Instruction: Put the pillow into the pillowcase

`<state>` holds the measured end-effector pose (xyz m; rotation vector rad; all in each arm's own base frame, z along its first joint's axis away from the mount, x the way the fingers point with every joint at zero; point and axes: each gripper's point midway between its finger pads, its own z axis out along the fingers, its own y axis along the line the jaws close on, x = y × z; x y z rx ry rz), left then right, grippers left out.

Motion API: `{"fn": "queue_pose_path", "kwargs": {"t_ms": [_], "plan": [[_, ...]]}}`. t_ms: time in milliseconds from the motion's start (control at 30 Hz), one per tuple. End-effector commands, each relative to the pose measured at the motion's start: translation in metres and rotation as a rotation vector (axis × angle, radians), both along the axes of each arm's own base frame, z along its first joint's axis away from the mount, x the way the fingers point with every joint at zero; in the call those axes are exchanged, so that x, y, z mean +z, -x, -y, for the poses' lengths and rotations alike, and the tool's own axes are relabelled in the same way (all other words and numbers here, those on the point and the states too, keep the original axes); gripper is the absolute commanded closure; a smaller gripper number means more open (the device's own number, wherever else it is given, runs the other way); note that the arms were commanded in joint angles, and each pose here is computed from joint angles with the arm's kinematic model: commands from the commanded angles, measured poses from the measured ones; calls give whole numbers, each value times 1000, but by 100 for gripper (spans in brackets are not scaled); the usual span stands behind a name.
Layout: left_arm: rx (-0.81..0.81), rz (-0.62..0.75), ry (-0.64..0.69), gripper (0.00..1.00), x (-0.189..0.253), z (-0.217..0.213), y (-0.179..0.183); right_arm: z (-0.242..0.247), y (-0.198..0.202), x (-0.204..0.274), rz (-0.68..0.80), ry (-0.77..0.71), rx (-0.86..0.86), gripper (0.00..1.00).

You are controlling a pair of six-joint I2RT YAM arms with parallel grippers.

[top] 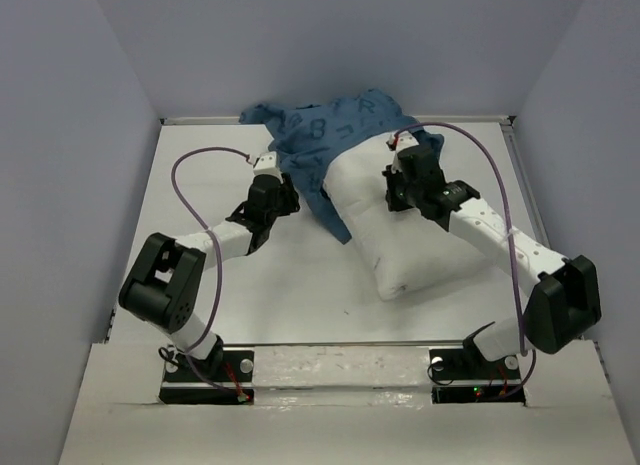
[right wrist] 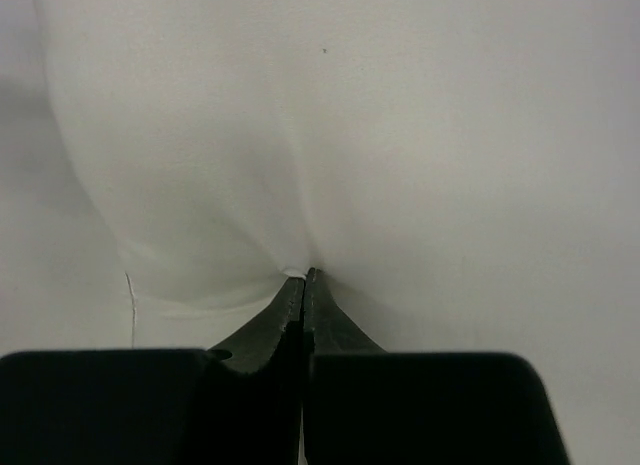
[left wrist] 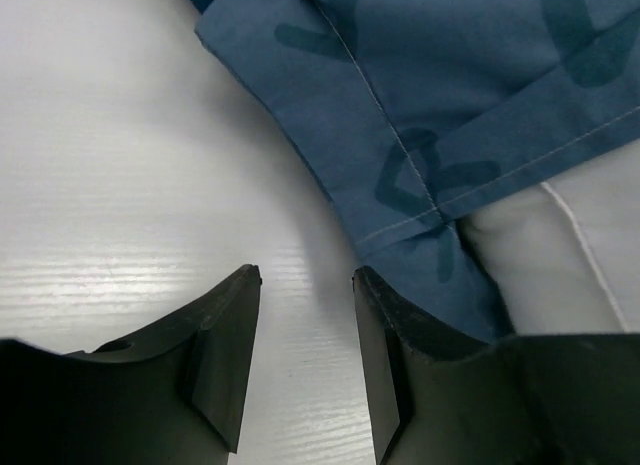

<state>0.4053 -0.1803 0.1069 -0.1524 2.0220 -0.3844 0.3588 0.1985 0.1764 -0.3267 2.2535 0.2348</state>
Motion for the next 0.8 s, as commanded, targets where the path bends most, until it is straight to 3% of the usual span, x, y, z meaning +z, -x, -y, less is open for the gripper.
{"fn": "queue_pose_path", "kwargs": {"t_ms": [0,133,300,467,667,767], "plan": [[-134,179,-7,47,42,31,-18,29,-2,19,71,19,-65,100],[-272,251,-49,46,56,71,-15,33,4,30,90,-11,-66,100],[-405,246,-61,48,43,105,-9,28,2,36,94,-43,-43,100],[-326,222,-122,50,29,100,-24,24,1,39,94,-72,-28,100],[-178,199,-218,64,24,75,-41,24,4,46,110,-85,-25,100],[-141,208,-243,64,27,70,-44,24,6,50,115,-92,-17,100]]}}
